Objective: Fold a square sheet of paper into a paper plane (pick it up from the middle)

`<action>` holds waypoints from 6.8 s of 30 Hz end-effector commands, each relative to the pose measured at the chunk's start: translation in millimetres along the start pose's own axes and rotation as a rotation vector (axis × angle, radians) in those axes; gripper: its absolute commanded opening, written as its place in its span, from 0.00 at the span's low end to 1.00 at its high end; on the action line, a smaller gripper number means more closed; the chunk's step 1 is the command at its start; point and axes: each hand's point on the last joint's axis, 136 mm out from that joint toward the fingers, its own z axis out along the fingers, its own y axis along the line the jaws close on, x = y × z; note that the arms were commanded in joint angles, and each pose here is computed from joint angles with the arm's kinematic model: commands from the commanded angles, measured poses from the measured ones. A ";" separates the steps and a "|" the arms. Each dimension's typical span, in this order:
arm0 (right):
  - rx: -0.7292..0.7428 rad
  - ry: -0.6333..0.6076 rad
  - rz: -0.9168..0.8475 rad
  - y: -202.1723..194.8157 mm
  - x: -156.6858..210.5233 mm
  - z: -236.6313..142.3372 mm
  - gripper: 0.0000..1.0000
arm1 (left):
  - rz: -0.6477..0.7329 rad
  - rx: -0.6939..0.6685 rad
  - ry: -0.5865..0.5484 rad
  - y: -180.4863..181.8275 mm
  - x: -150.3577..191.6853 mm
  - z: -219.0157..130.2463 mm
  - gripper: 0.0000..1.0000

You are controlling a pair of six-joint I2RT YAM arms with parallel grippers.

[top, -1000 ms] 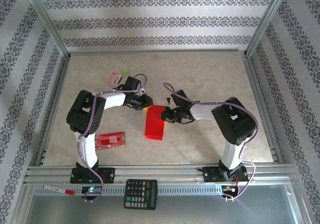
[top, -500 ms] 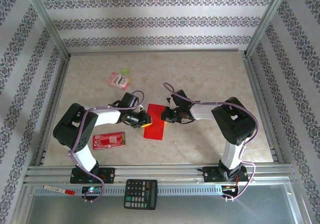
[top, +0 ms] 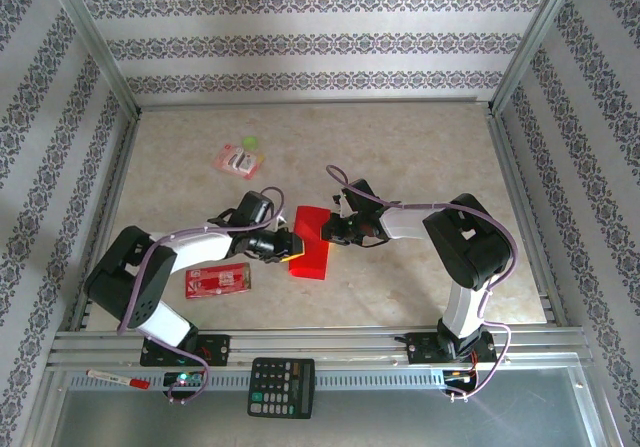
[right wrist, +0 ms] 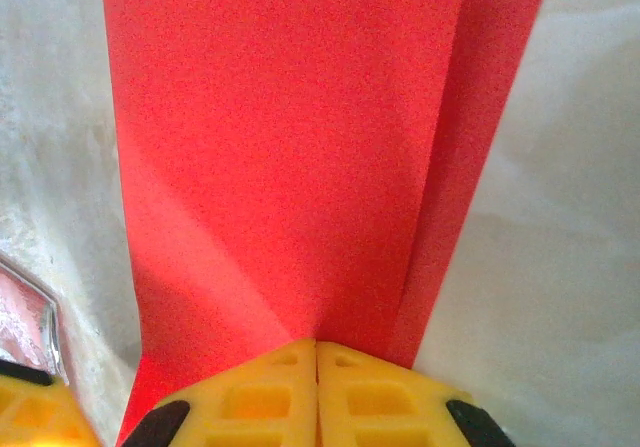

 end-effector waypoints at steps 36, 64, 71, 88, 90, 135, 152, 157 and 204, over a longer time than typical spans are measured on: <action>0.317 0.115 0.102 -92.9 47.2 9.7 0.07 | -0.064 -0.140 0.107 50.0 40.0 -6.8 0.21; 0.315 0.114 0.102 -92.2 47.6 8.9 0.07 | 0.017 -0.011 -0.082 7.7 -80.4 -4.6 0.20; 0.311 0.117 0.101 -90.5 45.3 10.7 0.07 | 0.036 0.012 -0.108 -4.4 -113.0 7.2 0.22; 0.310 0.113 0.101 -90.2 44.5 8.1 0.06 | 0.032 -0.020 -0.155 2.2 -150.2 10.6 0.23; 0.306 0.110 0.099 -88.7 43.4 7.6 0.06 | 0.023 -0.036 -0.145 10.5 -150.3 17.1 0.24; 0.312 0.103 0.098 -90.7 39.7 4.3 0.06 | -0.079 0.028 0.034 22.5 -19.3 -2.7 0.11; 0.282 0.077 0.101 -82.6 37.2 -3.1 0.10 | -0.073 -0.105 0.137 55.1 4.2 8.4 0.07; 0.103 -0.007 0.003 -23.2 8.7 -18.2 0.20 | -0.087 -0.133 0.157 67.9 10.9 13.0 0.00; 0.005 -0.016 0.018 40.2 -41.7 54.3 0.05 | -0.075 -0.277 0.219 110.2 30.8 16.8 0.00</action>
